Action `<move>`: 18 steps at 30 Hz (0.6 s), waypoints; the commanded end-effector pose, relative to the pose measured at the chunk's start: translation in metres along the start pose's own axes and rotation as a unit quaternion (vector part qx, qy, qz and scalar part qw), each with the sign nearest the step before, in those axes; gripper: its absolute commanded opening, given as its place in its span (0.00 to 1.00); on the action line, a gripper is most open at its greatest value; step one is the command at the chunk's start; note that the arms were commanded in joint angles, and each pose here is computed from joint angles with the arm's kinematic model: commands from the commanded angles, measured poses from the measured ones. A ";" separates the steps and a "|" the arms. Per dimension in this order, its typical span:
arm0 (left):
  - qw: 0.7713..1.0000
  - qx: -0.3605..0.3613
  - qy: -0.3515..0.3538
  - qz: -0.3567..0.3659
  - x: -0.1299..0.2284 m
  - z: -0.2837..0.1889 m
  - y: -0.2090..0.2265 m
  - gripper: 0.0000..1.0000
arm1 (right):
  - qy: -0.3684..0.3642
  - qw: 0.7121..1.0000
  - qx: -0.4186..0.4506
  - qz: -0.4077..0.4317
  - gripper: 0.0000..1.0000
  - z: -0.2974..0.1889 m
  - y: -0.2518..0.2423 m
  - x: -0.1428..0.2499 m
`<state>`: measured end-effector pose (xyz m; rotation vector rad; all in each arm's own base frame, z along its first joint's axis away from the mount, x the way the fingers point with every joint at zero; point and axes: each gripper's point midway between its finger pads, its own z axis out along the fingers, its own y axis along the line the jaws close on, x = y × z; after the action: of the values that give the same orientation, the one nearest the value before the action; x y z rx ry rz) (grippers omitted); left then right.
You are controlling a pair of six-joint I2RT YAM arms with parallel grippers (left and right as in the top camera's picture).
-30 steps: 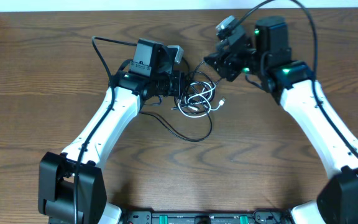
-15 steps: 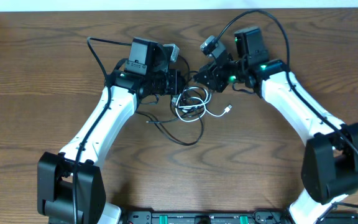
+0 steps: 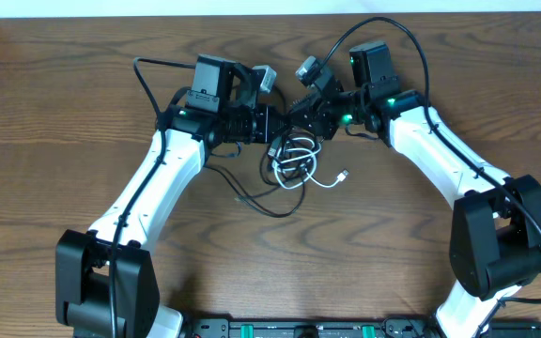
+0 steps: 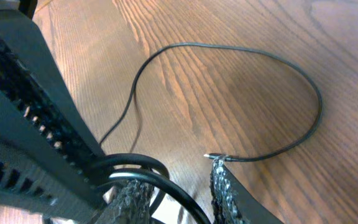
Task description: Untangle cables
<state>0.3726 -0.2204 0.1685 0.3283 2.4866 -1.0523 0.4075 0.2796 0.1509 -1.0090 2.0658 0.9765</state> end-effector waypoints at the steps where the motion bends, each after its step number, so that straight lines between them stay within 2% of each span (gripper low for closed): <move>1: 0.996 0.084 0.024 0.006 0.008 -0.001 -0.032 0.07 | -0.010 1.000 -0.008 -0.017 0.25 0.006 0.004 -0.008; 4: 0.996 0.082 0.028 0.002 0.010 -0.001 -0.031 0.07 | -0.008 1.000 -0.001 -0.016 0.01 0.007 0.001 -0.007; 7: 0.997 0.072 0.025 0.006 0.009 -0.001 -0.027 0.07 | -0.002 1.000 0.028 0.009 0.01 0.005 -0.010 -0.004; 10: 0.999 0.045 0.018 0.005 0.006 0.000 -0.018 0.07 | -0.003 0.991 0.101 0.084 0.01 0.000 -0.035 -0.003; 12: 0.999 0.031 0.014 0.005 0.005 0.001 -0.013 0.07 | -0.012 0.976 0.163 0.147 0.01 -0.008 -0.055 -0.003; 14: 1.000 0.020 0.012 0.003 0.004 0.001 -0.010 0.08 | -0.031 0.948 0.233 0.216 0.01 -0.022 -0.073 -0.004; 18: 1.000 0.013 0.010 0.004 0.004 0.001 -0.007 0.07 | -0.054 0.916 0.305 0.255 0.01 -0.039 -0.081 -0.008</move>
<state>0.3811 -0.2145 0.1654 0.3114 2.4785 -1.0078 0.4238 0.2761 0.1366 -0.5678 2.3507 0.8595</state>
